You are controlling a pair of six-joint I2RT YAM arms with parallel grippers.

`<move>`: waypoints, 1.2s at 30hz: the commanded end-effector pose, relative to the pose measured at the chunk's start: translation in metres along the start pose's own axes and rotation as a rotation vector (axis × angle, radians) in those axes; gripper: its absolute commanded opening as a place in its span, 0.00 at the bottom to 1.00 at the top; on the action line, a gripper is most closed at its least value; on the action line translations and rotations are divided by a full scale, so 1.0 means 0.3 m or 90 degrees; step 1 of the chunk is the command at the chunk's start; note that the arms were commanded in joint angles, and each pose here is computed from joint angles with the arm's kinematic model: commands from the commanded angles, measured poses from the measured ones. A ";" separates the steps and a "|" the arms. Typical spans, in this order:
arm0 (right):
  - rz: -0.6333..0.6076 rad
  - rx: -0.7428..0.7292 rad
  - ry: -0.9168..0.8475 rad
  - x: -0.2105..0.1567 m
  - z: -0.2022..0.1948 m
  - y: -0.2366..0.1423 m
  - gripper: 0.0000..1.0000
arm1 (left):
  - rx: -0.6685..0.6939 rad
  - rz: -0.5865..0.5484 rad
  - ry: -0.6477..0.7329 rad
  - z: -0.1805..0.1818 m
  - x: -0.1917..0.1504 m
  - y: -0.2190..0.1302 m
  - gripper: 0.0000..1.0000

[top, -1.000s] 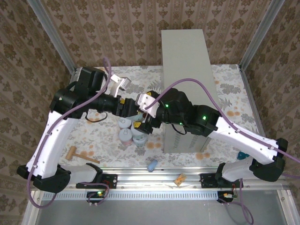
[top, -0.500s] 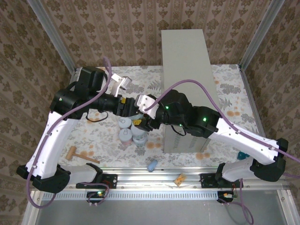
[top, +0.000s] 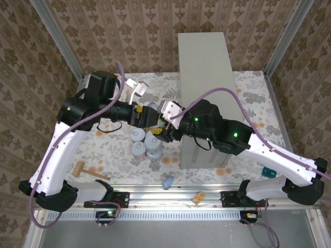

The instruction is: Place and organize the canned foods onto the counter

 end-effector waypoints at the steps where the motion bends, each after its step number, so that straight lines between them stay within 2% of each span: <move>1: -0.093 -0.063 0.035 0.093 -0.077 -0.059 0.57 | -0.044 -0.054 0.045 -0.069 0.041 -0.060 1.00; 9: -0.120 -0.144 0.100 0.098 -0.192 -0.109 0.56 | -0.056 -0.189 0.001 0.004 0.133 -0.236 1.00; 14: -0.134 -0.207 0.141 0.071 -0.275 -0.183 0.57 | -0.045 -0.198 0.011 0.040 0.127 -0.260 1.00; 19: -0.132 -0.248 0.148 0.031 -0.298 -0.280 0.58 | -0.043 -0.192 0.026 0.072 0.141 -0.237 1.00; 22: -0.122 -0.281 0.156 -0.006 -0.297 -0.351 0.58 | -0.042 -0.188 0.063 0.066 0.149 -0.209 1.00; 26: -0.120 -0.305 0.186 -0.066 -0.273 -0.431 0.58 | -0.008 -0.163 0.175 0.007 0.128 -0.112 1.00; 31: -0.136 -0.313 0.225 -0.118 -0.236 -0.507 0.57 | -0.070 -0.139 0.253 -0.074 0.124 0.015 1.00; 36: -0.150 -0.297 0.235 -0.133 -0.205 -0.551 0.58 | -0.085 -0.129 0.309 -0.134 0.154 0.131 1.00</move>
Point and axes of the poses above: each hand's point on the last joint's axis, 136 mm out from that joint toward the fingers, its own y axis out along the fingers, its own z axis along the line the jaws close on, x = y × z, the point moved 4 cm from there along -y, back along the fingers, and after that the axes turned 11 degrees about -y, right-handed, at the moved point
